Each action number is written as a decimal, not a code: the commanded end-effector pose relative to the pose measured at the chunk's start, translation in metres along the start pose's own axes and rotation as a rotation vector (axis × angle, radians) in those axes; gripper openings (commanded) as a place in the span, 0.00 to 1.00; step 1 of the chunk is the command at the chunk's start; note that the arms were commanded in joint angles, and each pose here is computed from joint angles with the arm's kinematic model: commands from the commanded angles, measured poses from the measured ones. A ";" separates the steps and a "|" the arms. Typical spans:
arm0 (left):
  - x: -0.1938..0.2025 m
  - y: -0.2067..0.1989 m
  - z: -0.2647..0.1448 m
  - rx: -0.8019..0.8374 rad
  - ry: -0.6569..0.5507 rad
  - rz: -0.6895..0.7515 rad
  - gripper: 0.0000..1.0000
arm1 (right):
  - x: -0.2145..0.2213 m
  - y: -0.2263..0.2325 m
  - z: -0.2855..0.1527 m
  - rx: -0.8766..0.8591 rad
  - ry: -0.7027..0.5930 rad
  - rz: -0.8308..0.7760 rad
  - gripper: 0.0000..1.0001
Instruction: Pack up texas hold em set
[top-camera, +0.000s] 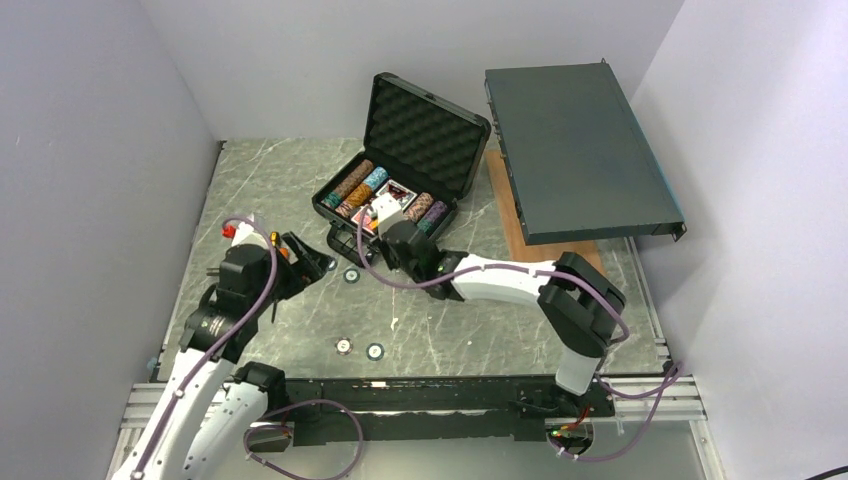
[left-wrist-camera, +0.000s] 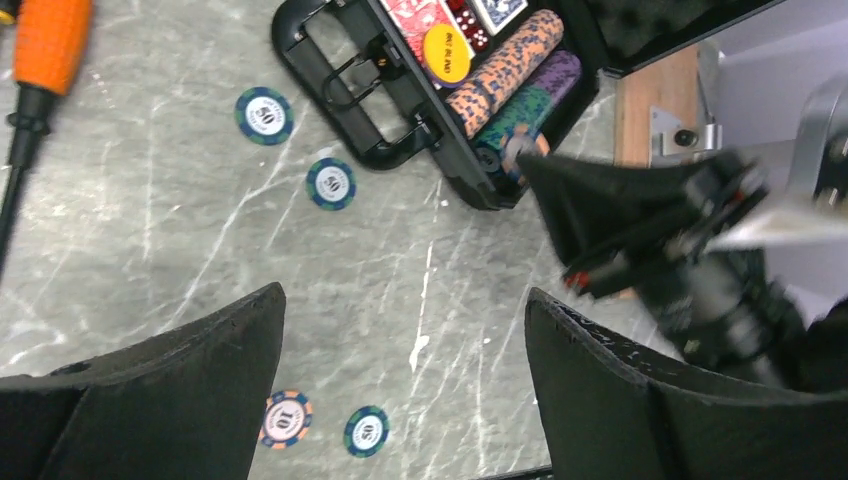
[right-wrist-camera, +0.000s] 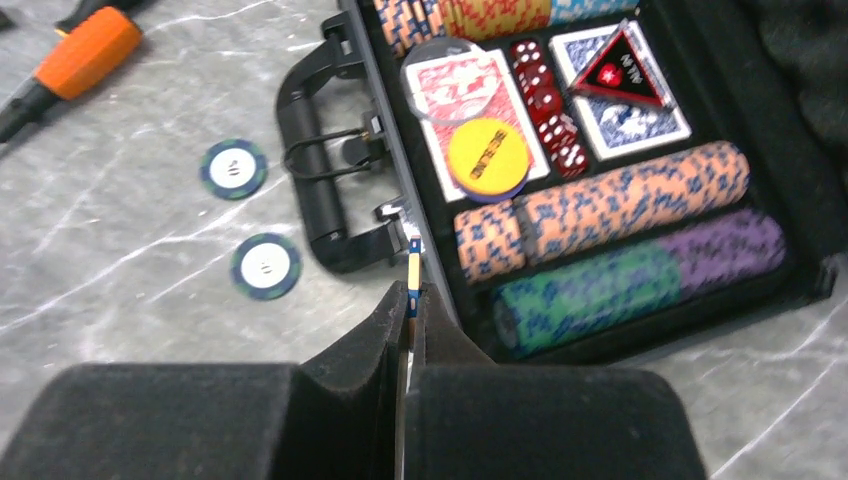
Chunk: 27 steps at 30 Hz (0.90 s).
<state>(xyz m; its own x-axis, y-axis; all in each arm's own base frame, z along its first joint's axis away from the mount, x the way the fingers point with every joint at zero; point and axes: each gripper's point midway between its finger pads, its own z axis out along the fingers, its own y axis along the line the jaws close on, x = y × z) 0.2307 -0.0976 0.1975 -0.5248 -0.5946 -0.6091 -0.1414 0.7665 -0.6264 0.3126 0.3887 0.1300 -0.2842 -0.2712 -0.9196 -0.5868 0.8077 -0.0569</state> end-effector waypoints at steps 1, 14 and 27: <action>0.016 0.032 -0.009 -0.079 0.024 0.104 0.90 | -0.023 -0.001 0.024 -0.135 -0.005 -0.126 0.00; 0.070 0.032 0.002 0.040 0.228 0.100 0.90 | 0.009 0.000 0.072 -0.233 0.138 -0.187 0.00; 0.078 0.038 0.009 0.017 0.277 0.112 0.89 | 0.027 -0.024 0.069 -0.130 0.179 -0.227 0.00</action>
<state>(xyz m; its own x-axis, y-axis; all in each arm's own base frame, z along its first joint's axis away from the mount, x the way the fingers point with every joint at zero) 0.1849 -0.1141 0.1143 -0.7571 -0.4335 -0.4888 -0.1026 0.8178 -0.5663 0.3669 0.4095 0.0780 -0.2672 -0.5142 -0.8150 -0.7635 0.6290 -0.1465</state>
